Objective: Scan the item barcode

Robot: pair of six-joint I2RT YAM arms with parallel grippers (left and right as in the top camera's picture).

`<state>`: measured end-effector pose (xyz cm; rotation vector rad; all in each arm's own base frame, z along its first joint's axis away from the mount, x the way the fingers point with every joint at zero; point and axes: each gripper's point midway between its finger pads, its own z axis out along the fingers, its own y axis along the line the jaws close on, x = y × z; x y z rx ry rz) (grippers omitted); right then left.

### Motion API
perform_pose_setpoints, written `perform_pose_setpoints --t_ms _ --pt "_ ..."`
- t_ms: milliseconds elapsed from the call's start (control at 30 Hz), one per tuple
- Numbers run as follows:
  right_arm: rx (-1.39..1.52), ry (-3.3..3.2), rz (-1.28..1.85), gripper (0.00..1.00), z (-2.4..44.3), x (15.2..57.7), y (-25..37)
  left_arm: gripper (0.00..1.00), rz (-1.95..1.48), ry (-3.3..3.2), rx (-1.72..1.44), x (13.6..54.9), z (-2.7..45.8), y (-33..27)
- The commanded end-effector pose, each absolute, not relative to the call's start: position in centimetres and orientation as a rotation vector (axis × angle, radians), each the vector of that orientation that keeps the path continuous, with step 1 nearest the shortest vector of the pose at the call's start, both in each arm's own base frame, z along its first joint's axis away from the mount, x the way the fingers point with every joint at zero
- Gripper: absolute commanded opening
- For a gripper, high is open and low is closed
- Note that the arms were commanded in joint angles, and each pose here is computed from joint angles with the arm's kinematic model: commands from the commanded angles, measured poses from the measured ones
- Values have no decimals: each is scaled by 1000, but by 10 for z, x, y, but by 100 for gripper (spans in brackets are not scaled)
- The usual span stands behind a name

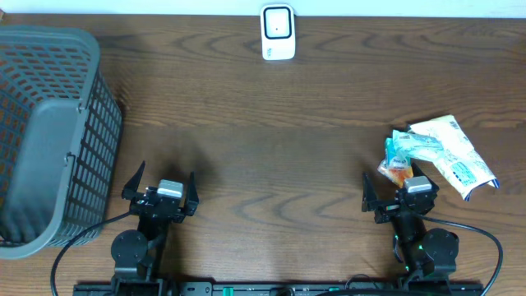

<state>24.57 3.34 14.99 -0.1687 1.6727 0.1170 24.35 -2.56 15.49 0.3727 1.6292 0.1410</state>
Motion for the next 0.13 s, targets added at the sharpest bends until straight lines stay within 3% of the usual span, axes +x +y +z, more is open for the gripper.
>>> perform_pose_setpoints --t_ms 0,100 --pt "-181 1670 108 99 149 245 34 98 146 1672 390 243 139 -26" --pt "-180 1670 108 99 149 245 34 98 147 1672 390 243 139 -26"
